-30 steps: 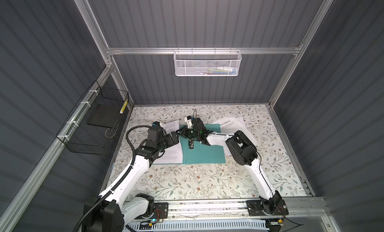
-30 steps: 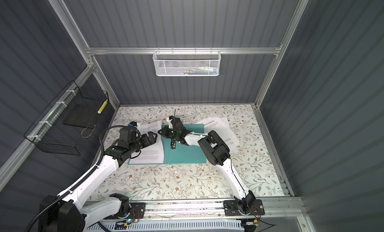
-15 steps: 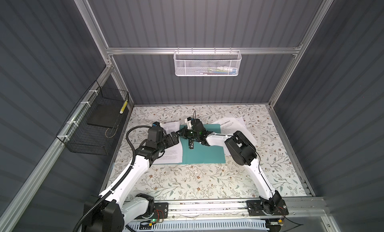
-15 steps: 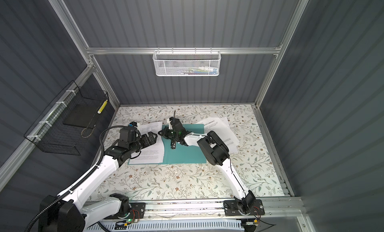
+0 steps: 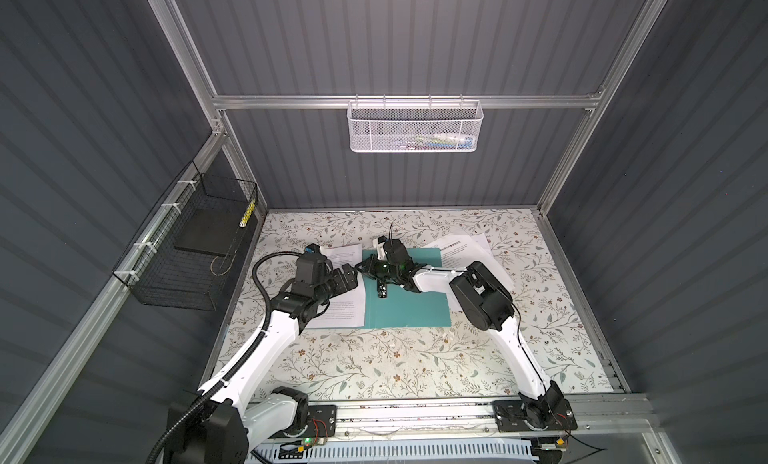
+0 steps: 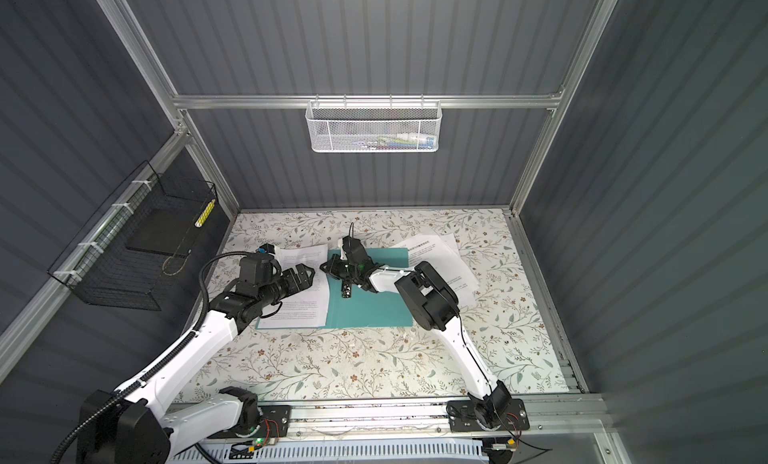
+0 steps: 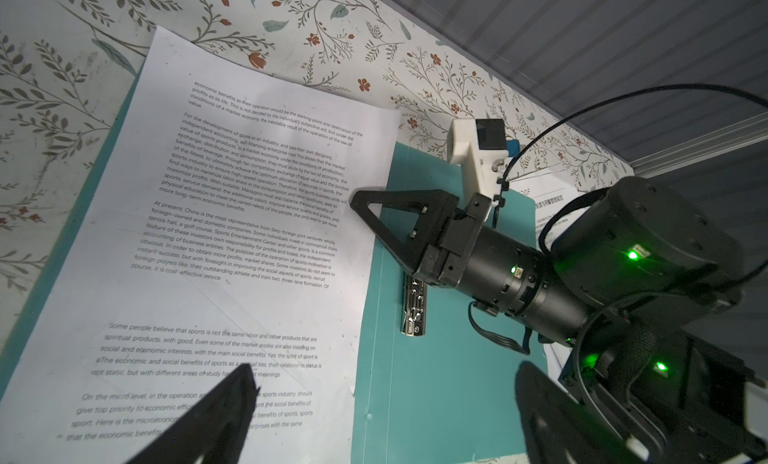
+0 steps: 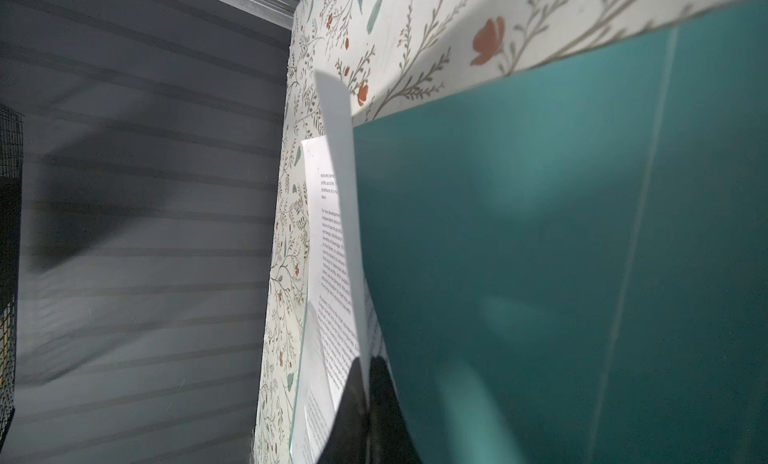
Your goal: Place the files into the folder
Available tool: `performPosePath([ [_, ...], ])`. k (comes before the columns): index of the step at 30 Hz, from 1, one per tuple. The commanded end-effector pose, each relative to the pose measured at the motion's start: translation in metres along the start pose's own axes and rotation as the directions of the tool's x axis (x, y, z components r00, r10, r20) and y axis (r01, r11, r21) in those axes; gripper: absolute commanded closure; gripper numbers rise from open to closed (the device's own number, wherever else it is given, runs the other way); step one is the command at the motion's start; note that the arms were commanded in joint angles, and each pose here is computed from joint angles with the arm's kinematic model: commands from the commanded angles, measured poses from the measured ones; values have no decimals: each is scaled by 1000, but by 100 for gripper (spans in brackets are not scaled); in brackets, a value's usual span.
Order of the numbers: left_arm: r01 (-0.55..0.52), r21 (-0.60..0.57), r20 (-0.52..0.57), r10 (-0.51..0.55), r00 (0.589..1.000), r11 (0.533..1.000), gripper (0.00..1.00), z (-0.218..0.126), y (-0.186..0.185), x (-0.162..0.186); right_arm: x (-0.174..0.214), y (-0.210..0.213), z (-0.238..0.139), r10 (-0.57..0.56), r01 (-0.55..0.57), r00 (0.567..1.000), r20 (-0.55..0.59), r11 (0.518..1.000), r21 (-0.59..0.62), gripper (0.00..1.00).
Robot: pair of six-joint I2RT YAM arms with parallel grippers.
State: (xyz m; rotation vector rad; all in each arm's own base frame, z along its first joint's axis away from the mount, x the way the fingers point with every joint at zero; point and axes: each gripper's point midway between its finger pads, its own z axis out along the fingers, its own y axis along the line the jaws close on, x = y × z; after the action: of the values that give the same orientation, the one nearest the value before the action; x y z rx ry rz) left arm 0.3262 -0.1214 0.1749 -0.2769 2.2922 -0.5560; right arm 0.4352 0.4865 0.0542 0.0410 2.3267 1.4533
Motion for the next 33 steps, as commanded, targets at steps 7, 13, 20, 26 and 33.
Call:
performPosePath([
  [7, 10, -22, -9, -10, 1000, 1000, 2, 3, 8, 4, 5, 3, 2, 10, -10, 1000, -10, 1000, 1, 100],
  [13, 12, -25, -11, -12, 1000, 1000, 2, 3, 9, 5, 10, 1, 4, 20, -20, 1000, -13, 1000, 13, 100],
  [20, 12, -26, -7, -12, 1000, 1000, 2, 3, 9, 5, 11, -2, 1, 24, -24, 1000, -2, 999, 35, 100],
  [26, 10, -27, -6, -10, 1000, 1000, 2, 3, 10, 5, 5, 4, -9, 12, -13, 999, 32, 999, 49, 85],
  [33, 3, -31, 23, -3, 1000, 1000, 1, -1, 10, 0, -7, 45, -40, -54, 53, 997, 57, 998, 18, 42],
])
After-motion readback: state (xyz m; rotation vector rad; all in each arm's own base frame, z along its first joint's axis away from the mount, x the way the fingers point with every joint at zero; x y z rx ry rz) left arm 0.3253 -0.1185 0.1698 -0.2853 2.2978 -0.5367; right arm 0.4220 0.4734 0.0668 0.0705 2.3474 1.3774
